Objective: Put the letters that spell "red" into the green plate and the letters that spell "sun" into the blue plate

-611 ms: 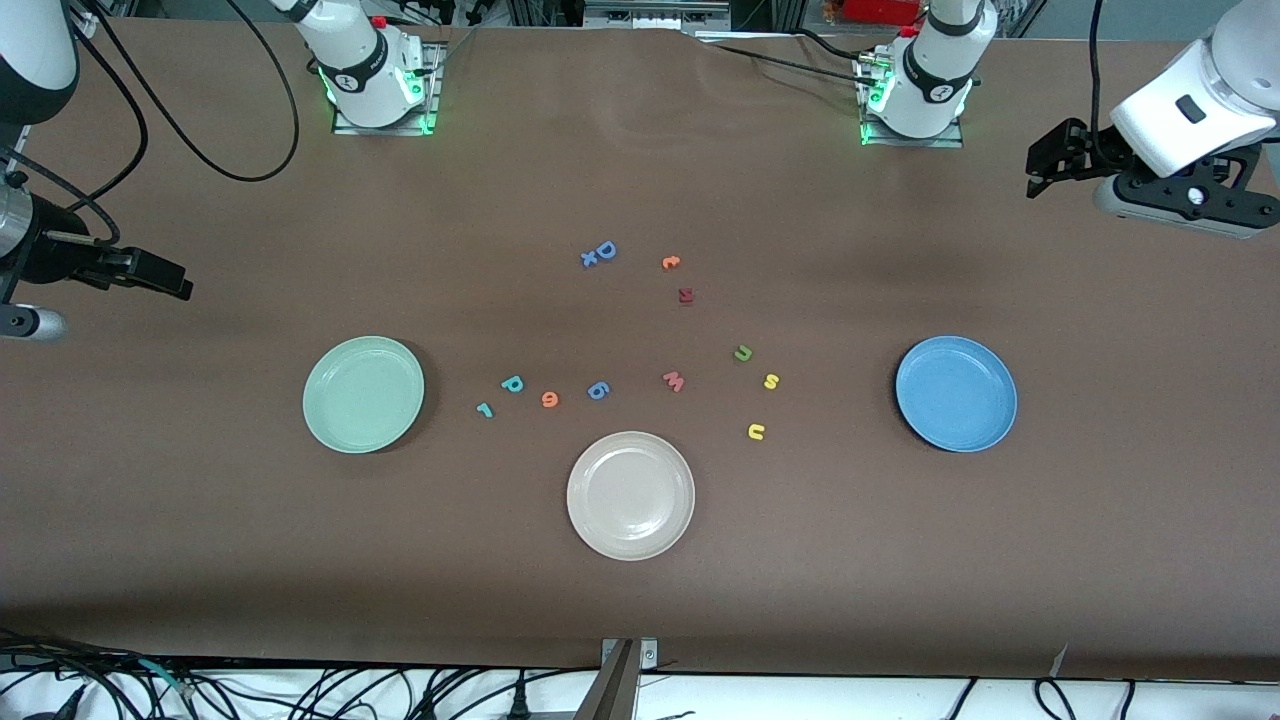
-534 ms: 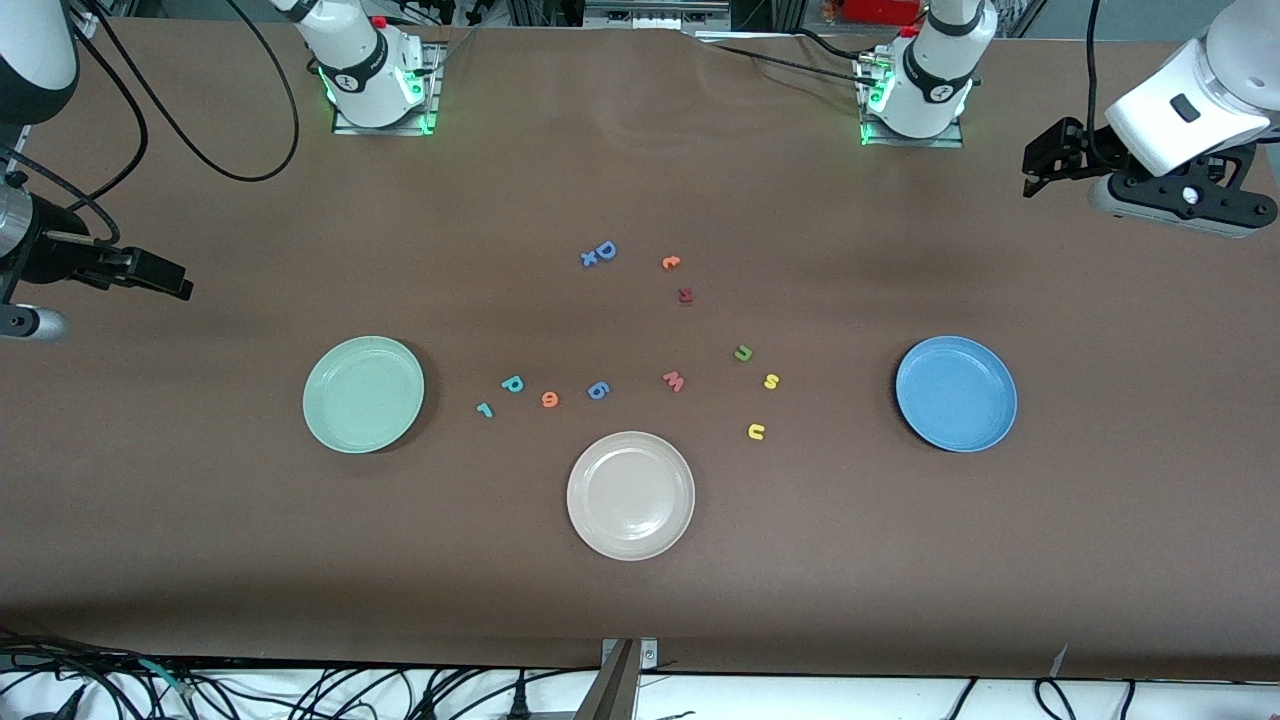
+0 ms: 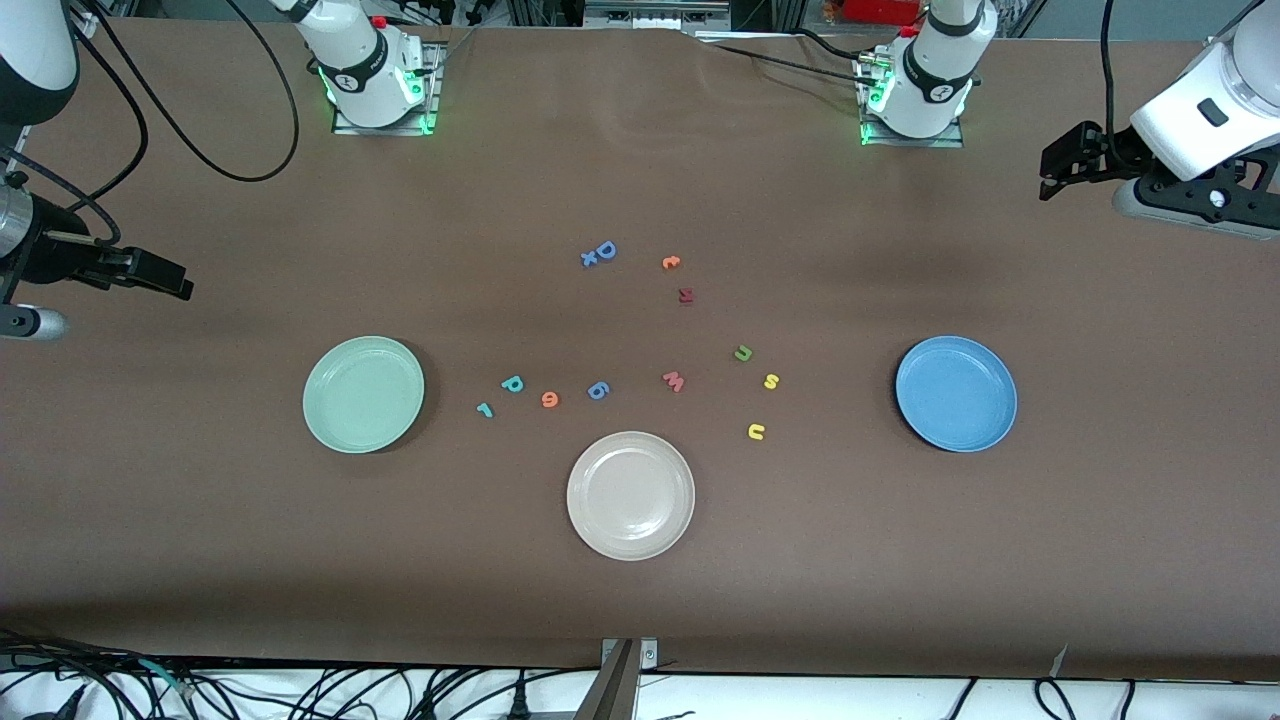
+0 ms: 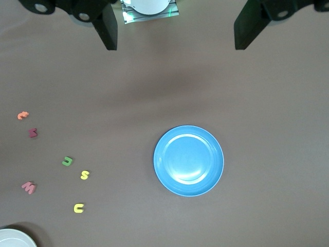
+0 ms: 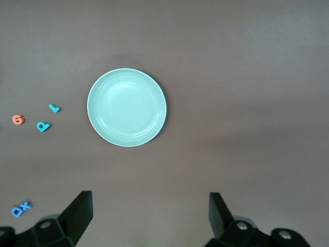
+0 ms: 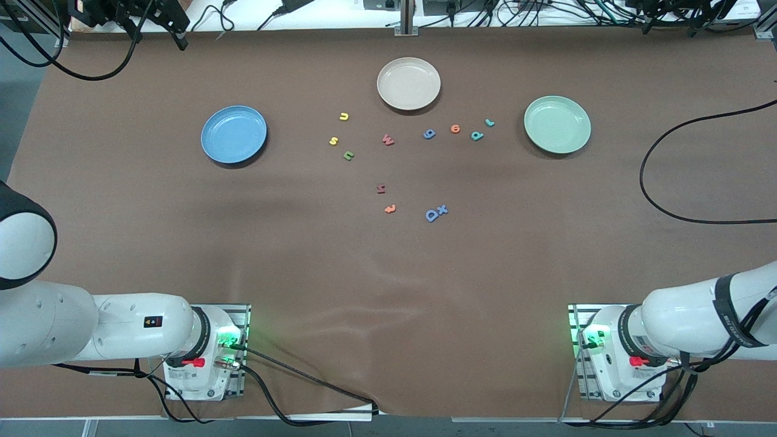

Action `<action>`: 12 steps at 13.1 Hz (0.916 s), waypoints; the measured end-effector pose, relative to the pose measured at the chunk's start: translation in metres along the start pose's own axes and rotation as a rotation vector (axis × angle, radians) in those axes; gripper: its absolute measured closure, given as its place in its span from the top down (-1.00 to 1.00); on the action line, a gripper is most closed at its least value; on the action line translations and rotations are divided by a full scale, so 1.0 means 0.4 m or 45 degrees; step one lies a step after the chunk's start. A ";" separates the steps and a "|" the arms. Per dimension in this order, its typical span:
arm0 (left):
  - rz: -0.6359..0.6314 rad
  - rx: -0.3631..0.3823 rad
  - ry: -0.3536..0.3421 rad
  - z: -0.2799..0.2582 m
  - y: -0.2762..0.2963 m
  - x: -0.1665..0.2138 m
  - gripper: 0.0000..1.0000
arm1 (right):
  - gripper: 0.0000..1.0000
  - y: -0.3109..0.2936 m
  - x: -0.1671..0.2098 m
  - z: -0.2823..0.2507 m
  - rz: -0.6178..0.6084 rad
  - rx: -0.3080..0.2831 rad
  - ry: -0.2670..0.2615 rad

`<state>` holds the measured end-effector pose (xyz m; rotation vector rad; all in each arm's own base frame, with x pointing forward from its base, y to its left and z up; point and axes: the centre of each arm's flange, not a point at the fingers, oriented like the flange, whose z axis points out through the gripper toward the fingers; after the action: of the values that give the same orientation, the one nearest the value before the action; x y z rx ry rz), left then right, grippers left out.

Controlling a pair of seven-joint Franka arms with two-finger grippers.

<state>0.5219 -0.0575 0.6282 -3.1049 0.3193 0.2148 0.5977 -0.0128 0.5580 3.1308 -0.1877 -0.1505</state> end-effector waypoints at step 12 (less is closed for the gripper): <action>0.000 0.005 -0.003 -0.027 0.008 -0.031 1.00 | 1.00 -0.002 0.000 0.000 -0.001 0.002 0.000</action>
<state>0.5109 -0.0584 0.6407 -3.1005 0.3189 0.2172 0.5978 -0.0121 0.5579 3.1325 -0.1864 -0.1507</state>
